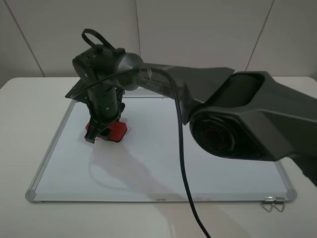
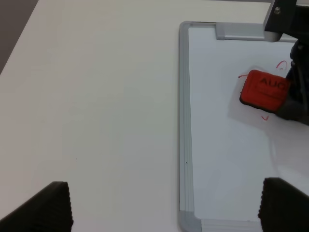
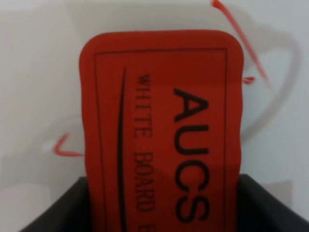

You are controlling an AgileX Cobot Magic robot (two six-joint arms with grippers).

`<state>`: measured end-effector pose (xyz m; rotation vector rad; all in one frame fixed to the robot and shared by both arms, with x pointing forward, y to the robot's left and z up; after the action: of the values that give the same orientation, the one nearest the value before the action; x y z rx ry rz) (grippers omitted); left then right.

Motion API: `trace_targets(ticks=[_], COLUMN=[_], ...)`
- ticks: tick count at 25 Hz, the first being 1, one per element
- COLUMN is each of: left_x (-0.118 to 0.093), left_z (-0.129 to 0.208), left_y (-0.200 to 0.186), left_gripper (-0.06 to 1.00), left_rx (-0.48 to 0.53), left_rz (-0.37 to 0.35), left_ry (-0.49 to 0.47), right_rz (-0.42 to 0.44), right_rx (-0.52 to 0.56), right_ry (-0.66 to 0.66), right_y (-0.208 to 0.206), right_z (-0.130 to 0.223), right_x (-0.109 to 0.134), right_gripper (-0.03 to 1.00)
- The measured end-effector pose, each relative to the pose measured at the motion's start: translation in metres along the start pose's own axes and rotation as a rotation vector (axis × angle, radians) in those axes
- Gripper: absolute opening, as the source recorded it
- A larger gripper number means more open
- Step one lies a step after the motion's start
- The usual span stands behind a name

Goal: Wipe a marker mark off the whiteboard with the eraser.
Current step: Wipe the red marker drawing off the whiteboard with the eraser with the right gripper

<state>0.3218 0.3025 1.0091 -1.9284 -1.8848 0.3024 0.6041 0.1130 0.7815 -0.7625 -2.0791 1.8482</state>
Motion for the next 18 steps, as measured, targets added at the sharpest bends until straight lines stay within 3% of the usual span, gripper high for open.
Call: trace_targets(ticks=[5, 8, 14, 18], left_x=[0.0, 0.0, 0.0, 0.0], left_z=[0.0, 0.0, 0.0, 0.0], left_y=[0.0, 0.0, 0.0, 0.0], left_gripper=[0.77, 0.77, 0.77, 0.77], left_rx=[0.0, 0.0, 0.0, 0.0], left_rz=[0.0, 0.0, 0.0, 0.0], left_ry=[0.0, 0.0, 0.0, 0.0], right_rz=[-0.039, -0.051, -0.064, -0.063], right_rx=[-0.005, -0.008, -0.029, -0.073], right_ry=[-0.049, -0.061, -0.038, 0.022], right_y=[-0.004, -0.006, -0.004, -0.001], right_z=[-0.004, -0.005, -0.008, -0.014], right_x=[0.038, 0.048, 0.04, 0.012], right_gripper=[0.5, 0.5, 0.5, 0.5])
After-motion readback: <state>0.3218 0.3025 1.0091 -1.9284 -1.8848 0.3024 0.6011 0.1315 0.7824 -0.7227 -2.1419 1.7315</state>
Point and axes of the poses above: a point on each arm's last joint axis where the gripper is mounted, y pointing out along that axis toward the gripper, x along the wrist's bending axis when the last joint is at zero, z = x × y, the point moved 10 cm from there along y, pointing out along that axis toward the gripper, and after that the axes turned 10 degrees about y, right-handed, at the moved point
